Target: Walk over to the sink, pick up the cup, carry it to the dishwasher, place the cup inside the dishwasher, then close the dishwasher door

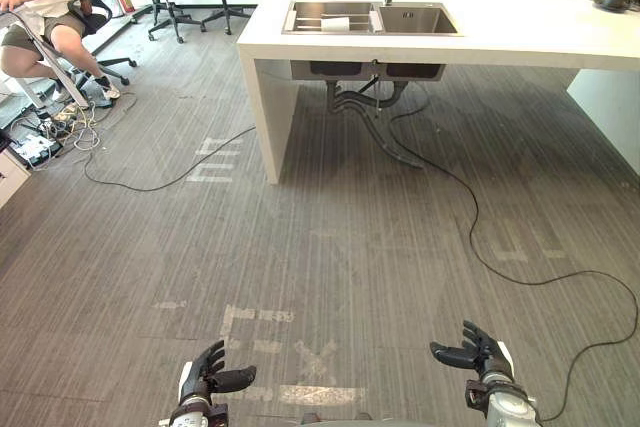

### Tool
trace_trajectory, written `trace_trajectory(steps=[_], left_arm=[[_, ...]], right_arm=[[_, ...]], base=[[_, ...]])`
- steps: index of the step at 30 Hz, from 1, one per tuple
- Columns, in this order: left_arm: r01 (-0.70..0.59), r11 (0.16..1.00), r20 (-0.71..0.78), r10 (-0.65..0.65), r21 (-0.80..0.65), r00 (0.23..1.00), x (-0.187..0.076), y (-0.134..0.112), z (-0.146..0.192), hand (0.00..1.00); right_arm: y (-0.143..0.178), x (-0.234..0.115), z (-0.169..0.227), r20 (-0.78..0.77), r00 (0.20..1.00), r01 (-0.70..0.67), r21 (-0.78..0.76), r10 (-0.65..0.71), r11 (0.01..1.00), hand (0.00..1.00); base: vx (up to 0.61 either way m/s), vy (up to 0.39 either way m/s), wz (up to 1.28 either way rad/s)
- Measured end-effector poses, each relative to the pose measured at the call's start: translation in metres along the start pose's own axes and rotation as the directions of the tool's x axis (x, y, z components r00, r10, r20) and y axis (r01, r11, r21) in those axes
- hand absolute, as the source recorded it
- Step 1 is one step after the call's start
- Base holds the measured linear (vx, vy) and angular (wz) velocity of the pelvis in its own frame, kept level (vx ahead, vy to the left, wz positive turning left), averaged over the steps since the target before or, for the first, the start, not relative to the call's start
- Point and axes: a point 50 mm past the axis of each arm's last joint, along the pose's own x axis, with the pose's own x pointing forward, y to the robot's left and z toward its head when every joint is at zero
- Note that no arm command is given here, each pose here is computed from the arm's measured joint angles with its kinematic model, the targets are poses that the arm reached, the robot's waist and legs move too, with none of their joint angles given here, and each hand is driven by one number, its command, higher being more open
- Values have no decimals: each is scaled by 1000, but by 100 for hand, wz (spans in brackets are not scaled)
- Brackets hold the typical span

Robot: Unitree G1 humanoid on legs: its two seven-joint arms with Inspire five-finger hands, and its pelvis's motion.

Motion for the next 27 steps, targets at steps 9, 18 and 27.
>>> trace_trajectory(steps=[9, 18, 27], left_arm=[[-17, 1000, -16, 17, -26, 1000, -1, 5, -5, 90], [-11, 1000, -43, 10, -26, 999, -2, 2, -11, 90], [-11, 1000, -47, 10, -25, 999, -3, 3, -12, 90]], right_arm=[[-4, 0, -1, -7, 1000, 18, 58, -18, 998, 90], [-4, -1, -11, -48, 999, 15, 59, -12, 998, 90], [-3, -2, -13, -57, 998, 7, 61, -4, 998, 90]], base=[[0, 0, 0], [-17, -4, 0], [0, 0, 0]])
